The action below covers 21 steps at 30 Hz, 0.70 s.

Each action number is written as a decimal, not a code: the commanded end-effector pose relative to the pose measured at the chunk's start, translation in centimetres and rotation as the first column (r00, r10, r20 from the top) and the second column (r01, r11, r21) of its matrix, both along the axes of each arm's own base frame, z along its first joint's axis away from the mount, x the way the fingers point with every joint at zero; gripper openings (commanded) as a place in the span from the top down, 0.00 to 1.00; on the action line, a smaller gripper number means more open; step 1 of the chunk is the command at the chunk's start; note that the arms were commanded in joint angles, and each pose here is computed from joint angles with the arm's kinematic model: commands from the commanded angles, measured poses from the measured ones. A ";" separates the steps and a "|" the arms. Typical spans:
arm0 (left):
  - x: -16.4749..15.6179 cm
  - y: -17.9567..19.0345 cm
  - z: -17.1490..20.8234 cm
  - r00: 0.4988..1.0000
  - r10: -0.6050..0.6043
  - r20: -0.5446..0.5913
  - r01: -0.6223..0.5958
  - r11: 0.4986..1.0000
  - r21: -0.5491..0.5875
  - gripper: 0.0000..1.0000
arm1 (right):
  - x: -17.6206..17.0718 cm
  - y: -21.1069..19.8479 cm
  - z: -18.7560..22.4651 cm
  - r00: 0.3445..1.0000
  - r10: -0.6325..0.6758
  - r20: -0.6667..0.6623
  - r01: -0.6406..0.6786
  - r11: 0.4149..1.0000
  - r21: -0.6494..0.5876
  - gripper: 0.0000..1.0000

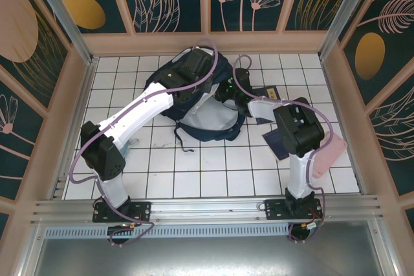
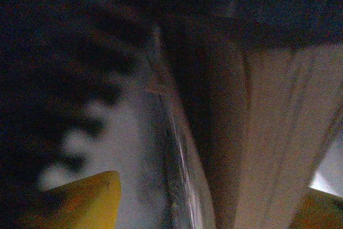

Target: Pack books, pencil case, and school supplies into a backpack

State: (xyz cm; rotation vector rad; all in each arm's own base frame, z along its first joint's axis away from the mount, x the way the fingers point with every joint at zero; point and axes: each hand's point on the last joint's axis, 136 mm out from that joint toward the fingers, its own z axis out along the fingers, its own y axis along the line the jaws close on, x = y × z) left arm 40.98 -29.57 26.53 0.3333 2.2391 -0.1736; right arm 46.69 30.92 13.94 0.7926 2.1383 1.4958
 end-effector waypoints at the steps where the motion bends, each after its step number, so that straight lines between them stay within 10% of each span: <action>1: 2.3 0.2 4.5 0.990 0.078 0.115 -0.065 0.991 -0.113 1.00 | -2.8 -2.0 3.4 0.997 0.068 -0.018 -0.067 0.996 0.052 0.34; 21: 4.9 9.4 1.4 0.952 0.275 0.134 -0.279 0.960 0.012 1.00 | -11.7 -12.3 6.0 0.986 0.152 0.064 -0.126 0.942 -0.310 0.32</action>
